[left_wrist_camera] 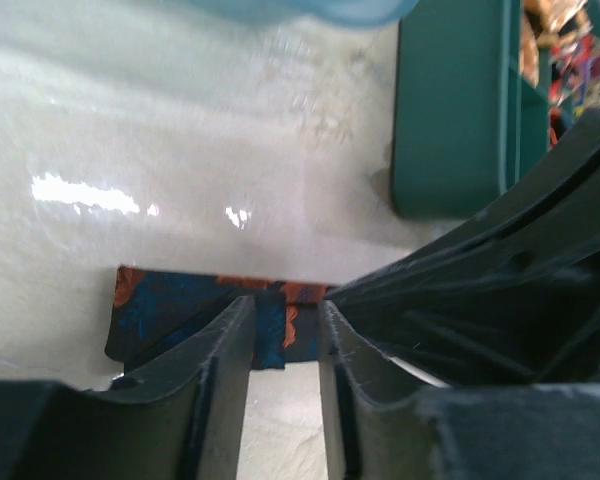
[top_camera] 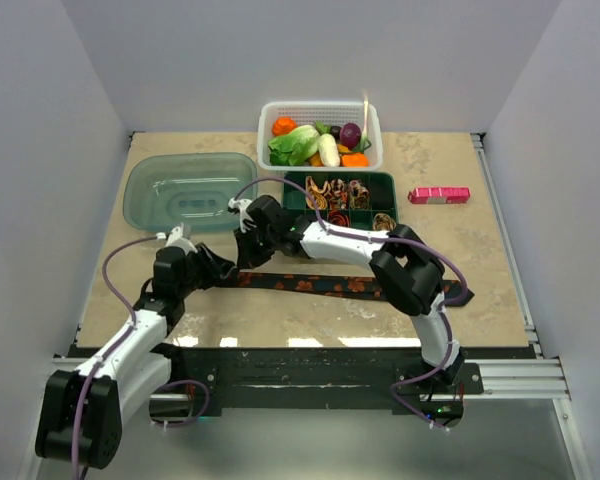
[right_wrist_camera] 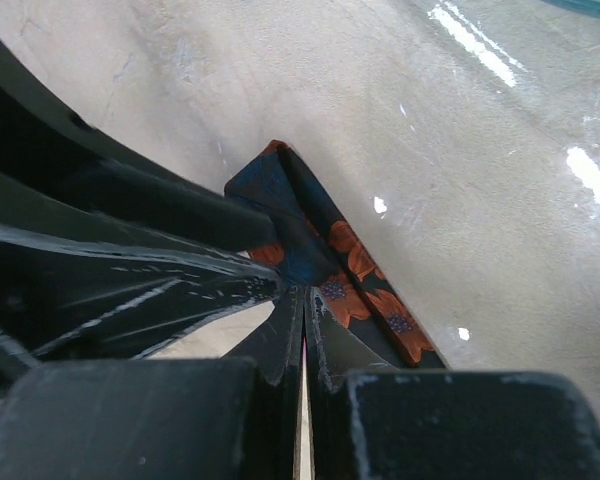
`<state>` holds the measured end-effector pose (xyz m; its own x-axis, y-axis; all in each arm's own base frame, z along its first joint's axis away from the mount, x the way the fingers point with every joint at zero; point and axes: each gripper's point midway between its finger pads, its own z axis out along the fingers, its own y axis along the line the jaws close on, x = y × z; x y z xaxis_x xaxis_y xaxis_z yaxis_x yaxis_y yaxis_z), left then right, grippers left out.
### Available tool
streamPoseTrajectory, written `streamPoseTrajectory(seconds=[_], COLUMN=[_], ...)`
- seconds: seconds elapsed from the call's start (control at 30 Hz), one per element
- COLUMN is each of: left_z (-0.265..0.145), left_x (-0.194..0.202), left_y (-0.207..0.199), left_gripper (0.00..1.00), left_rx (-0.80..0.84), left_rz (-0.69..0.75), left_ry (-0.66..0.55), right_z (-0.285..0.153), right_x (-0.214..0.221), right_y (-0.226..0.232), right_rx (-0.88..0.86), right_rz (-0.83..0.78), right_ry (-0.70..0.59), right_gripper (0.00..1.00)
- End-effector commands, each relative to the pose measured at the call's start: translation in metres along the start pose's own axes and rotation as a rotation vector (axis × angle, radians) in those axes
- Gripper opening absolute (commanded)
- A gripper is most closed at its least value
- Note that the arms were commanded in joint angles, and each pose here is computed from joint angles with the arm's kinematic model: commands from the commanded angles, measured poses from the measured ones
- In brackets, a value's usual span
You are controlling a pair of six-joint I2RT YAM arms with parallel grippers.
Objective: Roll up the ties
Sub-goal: Roll the tie at the center of the board.
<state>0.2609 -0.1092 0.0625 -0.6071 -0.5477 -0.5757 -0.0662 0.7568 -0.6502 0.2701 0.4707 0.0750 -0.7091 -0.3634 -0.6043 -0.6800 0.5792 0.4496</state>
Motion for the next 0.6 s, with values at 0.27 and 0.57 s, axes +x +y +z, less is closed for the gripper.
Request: streamPoseTrajectory(seconds=[0.27,0.57], left_z=[-0.011,-0.012], left_x=[-0.024,-0.02], left_y=[0.02,0.038], left_gripper=[0.44,0.6], left_rx=[-0.143,-0.167], left_rz=[0.012,-0.033], left_ry=[-0.038,-0.029], right_z=[0.019,0.034], right_x=[0.007,0.028], right_y=[0.018,-0.003], right_rx=[-0.052,0.006], right_rz=[-0.04,-0.038], right_ry=[0.018,0.074], right_gripper=[0.0,0.0])
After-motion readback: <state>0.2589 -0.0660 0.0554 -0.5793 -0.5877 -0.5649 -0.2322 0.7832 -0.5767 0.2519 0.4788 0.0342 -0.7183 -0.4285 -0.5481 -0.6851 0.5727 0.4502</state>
